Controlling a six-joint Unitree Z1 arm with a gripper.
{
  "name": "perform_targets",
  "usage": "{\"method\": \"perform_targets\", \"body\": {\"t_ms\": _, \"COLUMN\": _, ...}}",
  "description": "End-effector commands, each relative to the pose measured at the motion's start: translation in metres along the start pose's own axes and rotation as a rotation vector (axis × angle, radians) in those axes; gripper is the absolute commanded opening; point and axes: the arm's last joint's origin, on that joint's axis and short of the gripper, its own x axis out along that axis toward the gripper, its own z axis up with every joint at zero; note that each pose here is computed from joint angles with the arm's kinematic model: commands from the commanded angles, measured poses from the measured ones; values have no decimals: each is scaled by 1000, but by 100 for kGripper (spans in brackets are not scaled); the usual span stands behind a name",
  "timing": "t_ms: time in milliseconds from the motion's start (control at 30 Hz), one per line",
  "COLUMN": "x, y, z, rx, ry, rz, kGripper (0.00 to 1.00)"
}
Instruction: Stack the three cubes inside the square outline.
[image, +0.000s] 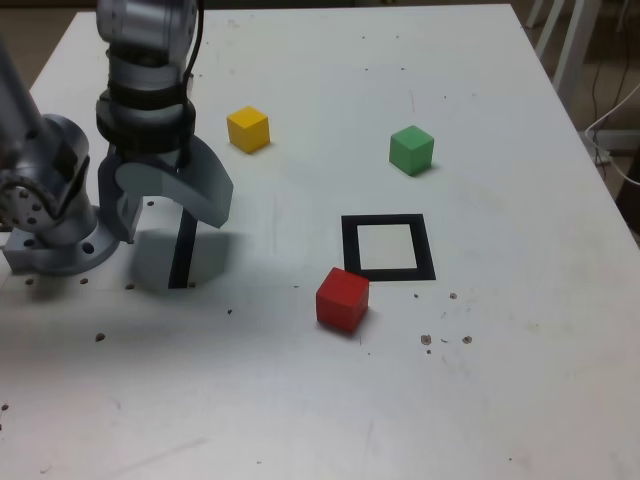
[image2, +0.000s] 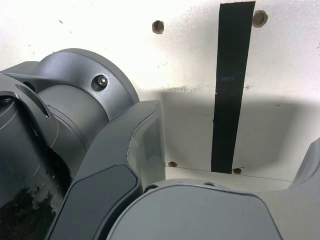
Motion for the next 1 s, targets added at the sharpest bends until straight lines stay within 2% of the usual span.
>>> {"method": "perform_targets", "body": {"t_ms": 0, "x": 0, "y": 0, "z": 1, "rx": -3, "ry": 0, "rz": -1, "kGripper": 100}}
{"method": "perform_targets", "body": {"t_ms": 667, "x": -1, "y": 0, "z": 3, "rx": 0, "ry": -7, "rz": 1, "kGripper": 100}}
{"method": "perform_targets", "body": {"t_ms": 967, "x": -14, "y": -10, "z": 14, "rx": 57, "ry": -18, "rz": 9, "kGripper": 100}}
